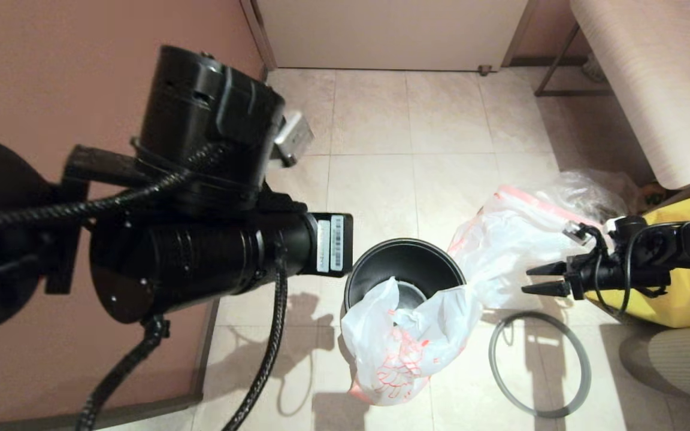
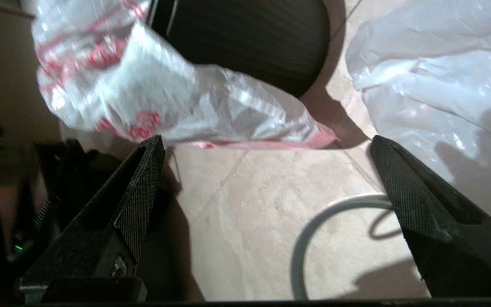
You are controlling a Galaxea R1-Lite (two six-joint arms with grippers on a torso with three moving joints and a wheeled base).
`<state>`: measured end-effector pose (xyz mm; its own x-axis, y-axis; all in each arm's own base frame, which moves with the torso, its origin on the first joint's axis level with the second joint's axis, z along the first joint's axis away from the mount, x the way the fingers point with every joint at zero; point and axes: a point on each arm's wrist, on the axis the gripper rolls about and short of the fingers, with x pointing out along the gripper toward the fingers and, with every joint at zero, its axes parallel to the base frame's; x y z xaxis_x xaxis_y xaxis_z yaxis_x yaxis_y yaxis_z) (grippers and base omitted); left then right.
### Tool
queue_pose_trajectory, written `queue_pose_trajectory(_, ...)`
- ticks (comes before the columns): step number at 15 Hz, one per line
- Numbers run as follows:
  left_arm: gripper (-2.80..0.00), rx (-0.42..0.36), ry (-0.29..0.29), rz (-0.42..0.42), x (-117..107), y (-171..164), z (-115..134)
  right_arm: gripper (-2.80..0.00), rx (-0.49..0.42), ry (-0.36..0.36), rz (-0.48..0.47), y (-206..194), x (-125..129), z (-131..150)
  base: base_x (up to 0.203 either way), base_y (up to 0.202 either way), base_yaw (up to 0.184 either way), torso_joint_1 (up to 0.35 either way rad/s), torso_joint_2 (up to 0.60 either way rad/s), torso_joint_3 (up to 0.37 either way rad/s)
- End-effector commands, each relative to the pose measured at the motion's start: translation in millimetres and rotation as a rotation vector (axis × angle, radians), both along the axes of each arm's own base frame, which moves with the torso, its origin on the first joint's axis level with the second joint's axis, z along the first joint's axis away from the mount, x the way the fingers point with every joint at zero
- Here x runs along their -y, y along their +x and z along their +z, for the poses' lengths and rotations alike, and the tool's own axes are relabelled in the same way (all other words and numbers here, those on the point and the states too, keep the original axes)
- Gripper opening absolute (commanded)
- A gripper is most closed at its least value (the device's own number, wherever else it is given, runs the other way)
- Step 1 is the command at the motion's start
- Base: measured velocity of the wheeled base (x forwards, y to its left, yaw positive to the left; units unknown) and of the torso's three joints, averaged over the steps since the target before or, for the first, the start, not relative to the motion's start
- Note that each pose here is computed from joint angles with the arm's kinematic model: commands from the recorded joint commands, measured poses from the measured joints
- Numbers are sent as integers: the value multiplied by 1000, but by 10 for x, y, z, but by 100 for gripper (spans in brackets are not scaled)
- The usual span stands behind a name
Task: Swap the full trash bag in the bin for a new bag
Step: Put the new garbage bag on the trash can
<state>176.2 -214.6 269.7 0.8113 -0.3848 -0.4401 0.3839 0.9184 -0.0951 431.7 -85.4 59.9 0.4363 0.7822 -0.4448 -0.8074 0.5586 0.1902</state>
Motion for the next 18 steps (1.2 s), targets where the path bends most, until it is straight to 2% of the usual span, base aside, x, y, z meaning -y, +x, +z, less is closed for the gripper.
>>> queue_pose_trajectory(1,-280,-32,55,3,34,45,-167,0,53,-32,60,-68,-36,-72,0,0,0,0,0,0)
queue_pose_trajectory(4,-280,-65,91,40,3,132,-314,0,150,-44,128,-20,-209,-334,0,0,0,0,0,0)
queue_pose_trajectory(8,-280,-67,118,100,-47,296,-364,0,337,4,239,45,-499,-792,0,0,0,0,0,0)
queue_pose_trajectory(10,-280,-42,95,112,20,372,-281,0,387,77,291,109,-601,-1028,0,0,0,0,0,0)
queue_pose_trajectory(13,-280,-7,64,147,162,620,-183,0,401,167,367,185,-793,-1062,0,0,0,0,0,0)
queue_pose_trajectory(15,-280,8,78,182,191,724,-191,0,485,158,383,267,-826,-1103,0,0,0,0,0,0)
queue_pose_trajectory(18,-280,15,87,193,296,808,-281,0,521,187,419,429,-899,-1191,0,0,0,0,0,0)
